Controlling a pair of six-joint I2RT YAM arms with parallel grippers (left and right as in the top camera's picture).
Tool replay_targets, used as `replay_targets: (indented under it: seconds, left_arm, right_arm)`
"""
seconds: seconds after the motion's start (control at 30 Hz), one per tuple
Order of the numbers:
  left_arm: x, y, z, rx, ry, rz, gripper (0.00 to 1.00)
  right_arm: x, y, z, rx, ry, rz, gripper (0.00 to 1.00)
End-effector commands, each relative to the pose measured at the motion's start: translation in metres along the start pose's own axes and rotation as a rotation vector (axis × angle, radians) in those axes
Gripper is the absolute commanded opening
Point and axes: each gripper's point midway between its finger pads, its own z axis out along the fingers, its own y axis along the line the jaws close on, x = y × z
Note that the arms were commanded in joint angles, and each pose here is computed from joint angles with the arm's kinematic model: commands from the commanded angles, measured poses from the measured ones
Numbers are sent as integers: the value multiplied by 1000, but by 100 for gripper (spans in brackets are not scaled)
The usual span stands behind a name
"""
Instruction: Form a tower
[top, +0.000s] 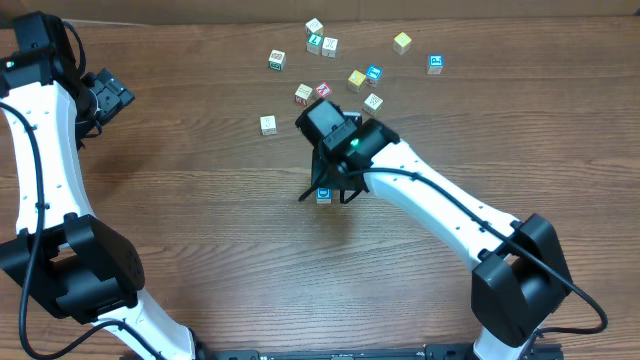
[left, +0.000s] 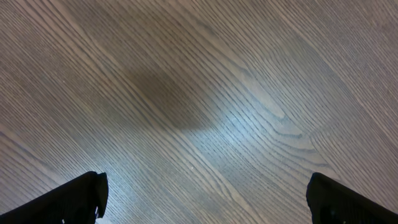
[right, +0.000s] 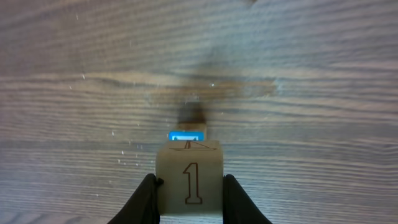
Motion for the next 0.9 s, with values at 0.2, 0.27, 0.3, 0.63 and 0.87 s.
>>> replay_targets:
  seconds: [0.2, 0.27, 0.3, 0.63, 0.87]
  left_arm:
    - [-1, 0, -1, -2, -6, 7, 100]
    - [-1, 0, -1, -2, -6, 7, 100]
    - [-1, 0, -1, -2, -6, 7, 100]
    - [-1, 0, -1, -2, -6, 7, 99]
    - [-1, 0, -1, -2, -6, 7, 100]
  right_arm:
    - [25, 10, 25, 10, -27, -47, 20]
    - [26, 9, 29, 18, -39, -52, 20]
    - [26, 9, 30, 20, -46, -53, 20]
    - [22, 7, 37, 31, -91, -52, 20]
    - [21, 7, 37, 31, -96, -53, 20]
